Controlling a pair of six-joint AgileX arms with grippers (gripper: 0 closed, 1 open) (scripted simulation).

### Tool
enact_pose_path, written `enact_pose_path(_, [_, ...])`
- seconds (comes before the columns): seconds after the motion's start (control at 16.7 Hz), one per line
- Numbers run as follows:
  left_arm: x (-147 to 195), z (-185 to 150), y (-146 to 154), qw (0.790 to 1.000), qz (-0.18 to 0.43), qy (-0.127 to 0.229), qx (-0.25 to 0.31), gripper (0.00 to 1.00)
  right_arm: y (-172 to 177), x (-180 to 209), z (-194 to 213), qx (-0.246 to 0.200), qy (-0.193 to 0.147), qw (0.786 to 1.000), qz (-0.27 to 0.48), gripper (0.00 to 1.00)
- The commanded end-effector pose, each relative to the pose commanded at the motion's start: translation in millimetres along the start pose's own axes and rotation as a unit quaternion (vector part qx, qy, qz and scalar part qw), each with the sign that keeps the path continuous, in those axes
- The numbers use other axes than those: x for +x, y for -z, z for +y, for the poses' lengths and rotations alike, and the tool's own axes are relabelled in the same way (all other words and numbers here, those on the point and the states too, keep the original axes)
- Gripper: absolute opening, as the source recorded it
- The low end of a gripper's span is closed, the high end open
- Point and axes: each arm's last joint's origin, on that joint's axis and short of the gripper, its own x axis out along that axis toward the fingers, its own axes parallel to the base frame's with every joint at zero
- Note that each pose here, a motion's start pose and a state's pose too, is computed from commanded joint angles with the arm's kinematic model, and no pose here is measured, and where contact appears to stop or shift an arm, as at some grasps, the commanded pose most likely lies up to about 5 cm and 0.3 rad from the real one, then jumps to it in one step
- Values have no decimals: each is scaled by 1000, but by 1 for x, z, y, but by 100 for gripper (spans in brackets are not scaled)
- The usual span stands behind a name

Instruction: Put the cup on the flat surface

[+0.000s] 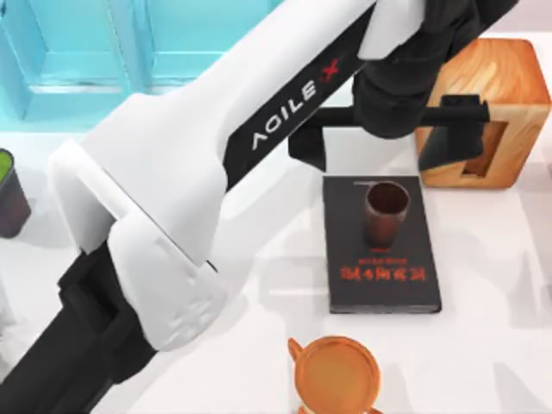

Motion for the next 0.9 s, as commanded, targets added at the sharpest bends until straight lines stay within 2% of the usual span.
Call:
enact_pose_path(0.48, [5, 0, -3, 1000, -1, 1, -1, 100, 0, 0, 0, 0, 0, 1000, 0, 100])
enact_pose_path(0.66, [24, -4, -7, 1000, -1, 1, 0, 100, 0, 0, 0, 0, 0, 1000, 0, 100])
enact_pose_path(0.9, [65, -5, -6, 1000, 3, -3, 0, 100, 0, 0, 0, 0, 0, 1000, 0, 100])
